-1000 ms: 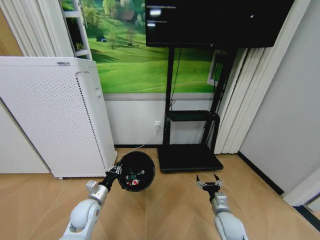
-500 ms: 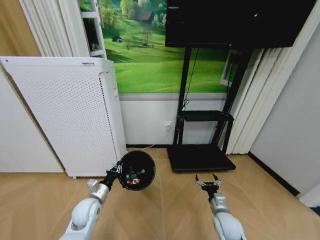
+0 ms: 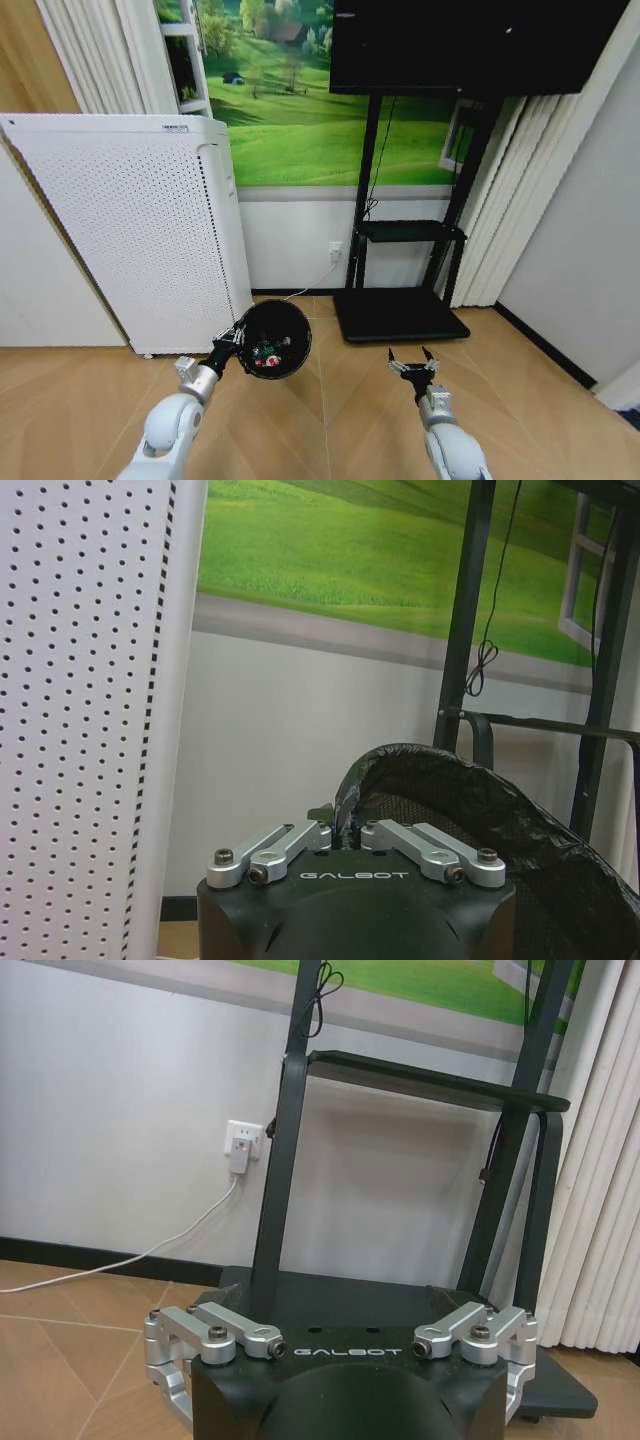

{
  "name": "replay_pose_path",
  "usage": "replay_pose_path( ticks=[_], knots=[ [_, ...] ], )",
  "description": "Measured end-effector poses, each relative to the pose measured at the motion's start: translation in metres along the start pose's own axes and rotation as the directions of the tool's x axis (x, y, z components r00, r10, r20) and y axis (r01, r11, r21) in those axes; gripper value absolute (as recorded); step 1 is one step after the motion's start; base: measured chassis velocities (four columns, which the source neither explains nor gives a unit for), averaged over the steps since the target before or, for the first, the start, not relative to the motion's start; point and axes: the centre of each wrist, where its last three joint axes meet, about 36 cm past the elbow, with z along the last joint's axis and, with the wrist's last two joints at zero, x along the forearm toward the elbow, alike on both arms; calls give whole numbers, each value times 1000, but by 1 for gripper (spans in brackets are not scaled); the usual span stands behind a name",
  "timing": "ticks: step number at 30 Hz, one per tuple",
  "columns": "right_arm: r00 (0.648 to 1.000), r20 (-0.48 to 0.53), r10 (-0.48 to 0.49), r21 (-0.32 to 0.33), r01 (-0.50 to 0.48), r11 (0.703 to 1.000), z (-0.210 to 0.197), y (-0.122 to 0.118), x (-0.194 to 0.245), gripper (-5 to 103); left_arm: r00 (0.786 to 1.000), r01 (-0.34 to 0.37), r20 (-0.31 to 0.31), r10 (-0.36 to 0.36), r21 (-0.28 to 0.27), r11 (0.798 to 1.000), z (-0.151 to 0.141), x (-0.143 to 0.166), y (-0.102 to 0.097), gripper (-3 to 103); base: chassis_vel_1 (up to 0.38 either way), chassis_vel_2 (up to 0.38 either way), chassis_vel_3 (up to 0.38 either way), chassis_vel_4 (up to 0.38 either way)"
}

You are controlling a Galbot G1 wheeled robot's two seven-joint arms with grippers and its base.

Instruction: Pick up the trash bin and place the garbage on the floor into it.

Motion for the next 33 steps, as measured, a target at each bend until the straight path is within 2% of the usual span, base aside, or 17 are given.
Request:
replay_pose_path(
  ticks=[10, 24, 33],
  knots=[
    [1000, 6, 0, -2, 0, 1000, 1, -4, 0, 100, 1000, 1, 1, -1, 0, 1000, 0, 0, -2, 7, 187, -160, -174, 185],
    [1000, 5, -1, -5, 1, 1000, 4, -7, 0, 100, 1000, 1, -3, -1, 2, 1000, 1, 0, -6, 7, 290, -297, -303, 312],
    [1000, 15, -8, -5, 8, 1000, 8, -3, -2, 100, 999, 44, -20, -43, 18, 999, 11, 6, -12, 7, 266, -263, -289, 281]
  ],
)
